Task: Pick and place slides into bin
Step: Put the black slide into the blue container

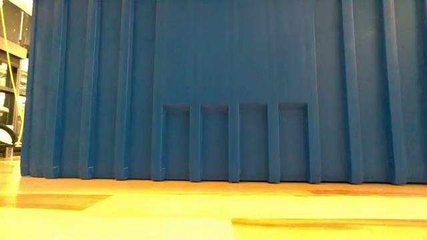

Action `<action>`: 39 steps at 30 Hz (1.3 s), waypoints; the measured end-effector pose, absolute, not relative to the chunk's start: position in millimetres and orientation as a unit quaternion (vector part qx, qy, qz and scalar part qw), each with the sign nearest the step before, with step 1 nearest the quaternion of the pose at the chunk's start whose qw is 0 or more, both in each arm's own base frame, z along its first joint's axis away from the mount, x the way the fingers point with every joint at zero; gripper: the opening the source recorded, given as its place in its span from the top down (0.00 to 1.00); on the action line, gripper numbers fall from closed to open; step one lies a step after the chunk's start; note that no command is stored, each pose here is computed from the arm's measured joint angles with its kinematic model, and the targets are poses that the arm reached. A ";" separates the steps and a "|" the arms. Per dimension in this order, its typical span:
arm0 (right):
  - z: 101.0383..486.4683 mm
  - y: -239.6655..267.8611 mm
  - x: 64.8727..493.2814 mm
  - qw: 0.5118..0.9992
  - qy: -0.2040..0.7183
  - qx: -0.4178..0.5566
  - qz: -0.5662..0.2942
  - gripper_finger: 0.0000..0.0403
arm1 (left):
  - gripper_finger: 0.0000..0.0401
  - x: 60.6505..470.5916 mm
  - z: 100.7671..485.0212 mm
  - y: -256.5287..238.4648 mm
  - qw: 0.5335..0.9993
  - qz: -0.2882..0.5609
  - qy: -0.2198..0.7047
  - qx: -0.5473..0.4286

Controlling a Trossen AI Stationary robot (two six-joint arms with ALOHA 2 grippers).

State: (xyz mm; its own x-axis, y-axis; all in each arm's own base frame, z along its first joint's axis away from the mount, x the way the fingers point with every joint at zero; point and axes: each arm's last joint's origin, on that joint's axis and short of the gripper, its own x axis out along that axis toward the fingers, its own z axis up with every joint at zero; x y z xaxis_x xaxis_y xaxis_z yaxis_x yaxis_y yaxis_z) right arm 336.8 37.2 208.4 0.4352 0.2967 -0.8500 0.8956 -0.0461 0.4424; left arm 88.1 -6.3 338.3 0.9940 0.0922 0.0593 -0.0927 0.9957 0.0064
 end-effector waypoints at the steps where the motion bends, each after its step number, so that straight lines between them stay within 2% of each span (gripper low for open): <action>1: 212.9 38.3 335.6 0.535 0.438 0.664 -0.284 0.28 | 0.59 88.3 338.3 -6.4 0.998 0.046 -0.029 0.005; 5: 241.1 40.9 332.0 0.616 0.374 0.647 -0.249 0.28 | 0.59 89.3 336.2 -3.0 0.994 0.110 -0.007 0.020; 9: 269.2 38.8 317.8 0.680 0.310 0.616 -0.248 0.28 | 0.59 77.4 330.7 4.5 0.972 0.213 0.086 0.055; 12: 291.2 34.2 301.6 0.712 0.271 0.597 -0.253 0.28 | 0.58 71.4 326.4 8.2 0.954 0.278 0.115 0.011; 18: 327.4 24.7 267.3 0.756 0.208 0.565 -0.256 0.28 | 0.55 70.2 317.9 12.9 0.909 0.399 0.091 -0.079; 23: 350.8 20.5 244.2 0.796 0.169 0.530 -0.236 0.28 | 0.55 77.4 301.7 13.8 0.872 0.464 0.048 -0.147; 31: 371.2 16.6 219.6 0.842 0.139 0.476 -0.213 0.28 | 0.55 86.0 252.8 13.4 0.776 0.504 -0.076 -0.371; 36: 376.4 16.2 212.6 0.858 0.139 0.455 -0.195 0.28 | 0.55 85.9 227.7 14.9 0.710 0.533 -0.178 -0.425; 39: 377.2 16.8 211.0 0.864 0.148 0.446 -0.181 0.28 | 0.55 89.3 217.1 16.8 0.693 0.538 -0.206 -0.433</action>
State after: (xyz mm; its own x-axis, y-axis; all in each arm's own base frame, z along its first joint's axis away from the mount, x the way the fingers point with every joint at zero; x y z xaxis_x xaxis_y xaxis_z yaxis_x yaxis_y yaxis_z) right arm 211.0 16.8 377.2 0.8910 -0.1802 -0.4167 0.4439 0.5378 0.7167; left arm 89.3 16.8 217.1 0.3356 0.9247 -0.1798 -0.5675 0.0461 -0.8221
